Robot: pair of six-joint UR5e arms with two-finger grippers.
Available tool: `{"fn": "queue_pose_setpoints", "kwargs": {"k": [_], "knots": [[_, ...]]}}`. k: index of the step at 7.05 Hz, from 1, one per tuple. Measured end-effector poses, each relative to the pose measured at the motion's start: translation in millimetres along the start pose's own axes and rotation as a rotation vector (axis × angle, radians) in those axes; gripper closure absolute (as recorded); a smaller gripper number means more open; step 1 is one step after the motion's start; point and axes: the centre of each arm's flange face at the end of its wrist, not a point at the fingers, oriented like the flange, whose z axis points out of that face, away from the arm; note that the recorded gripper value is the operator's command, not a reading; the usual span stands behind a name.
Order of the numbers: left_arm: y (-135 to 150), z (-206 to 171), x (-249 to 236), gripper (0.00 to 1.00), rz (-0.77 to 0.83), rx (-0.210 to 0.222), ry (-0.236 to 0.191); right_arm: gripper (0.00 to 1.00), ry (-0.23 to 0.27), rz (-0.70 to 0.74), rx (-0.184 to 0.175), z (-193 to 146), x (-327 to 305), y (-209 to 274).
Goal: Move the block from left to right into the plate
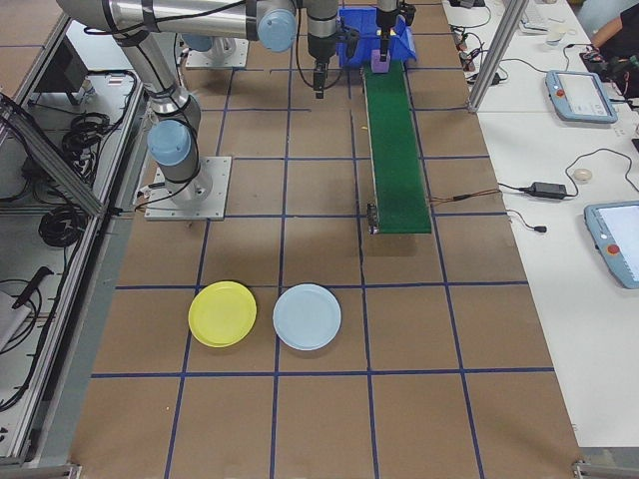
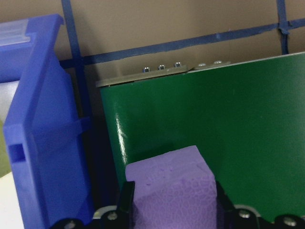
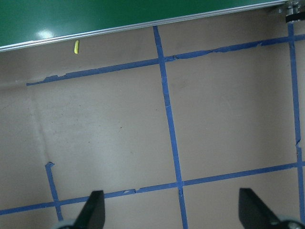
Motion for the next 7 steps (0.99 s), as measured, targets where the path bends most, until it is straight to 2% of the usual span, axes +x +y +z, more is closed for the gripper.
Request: {"fn": "queue_pose_setpoints", "kwargs": {"k": [1,2,3,4,5,7], "knots": [[0.2,-25.5,6.0,0.00,0.010,0.037,-0.009,0.00,-0.006,0.003,0.013,6.0,-2.5,-11.6],[-2.8,-52.1,-0.1,0.00,-0.008,0.078,-0.030,0.00,-0.033,0.008,0.027,20.8,-9.4,-33.8],[-8.5,-69.5,-20.8,0.00,-0.073,0.107,-0.053,0.00,-0.084,0.010,0.042,34.8,-20.6,-65.4],[-12.5,-74.2,-51.9,0.00,-0.167,0.116,-0.064,0.00,-0.119,0.010,0.055,41.7,-30.8,-98.7],[-14.5,-66.3,-87.1,0.00,-0.265,0.105,-0.071,0.00,-0.151,0.015,0.059,48.5,-40.8,-132.3],[-17.5,-31.2,-139.3,0.00,-0.399,0.058,-0.072,0.00,-0.251,0.053,0.057,78.2,-62.6,-187.9]]}}
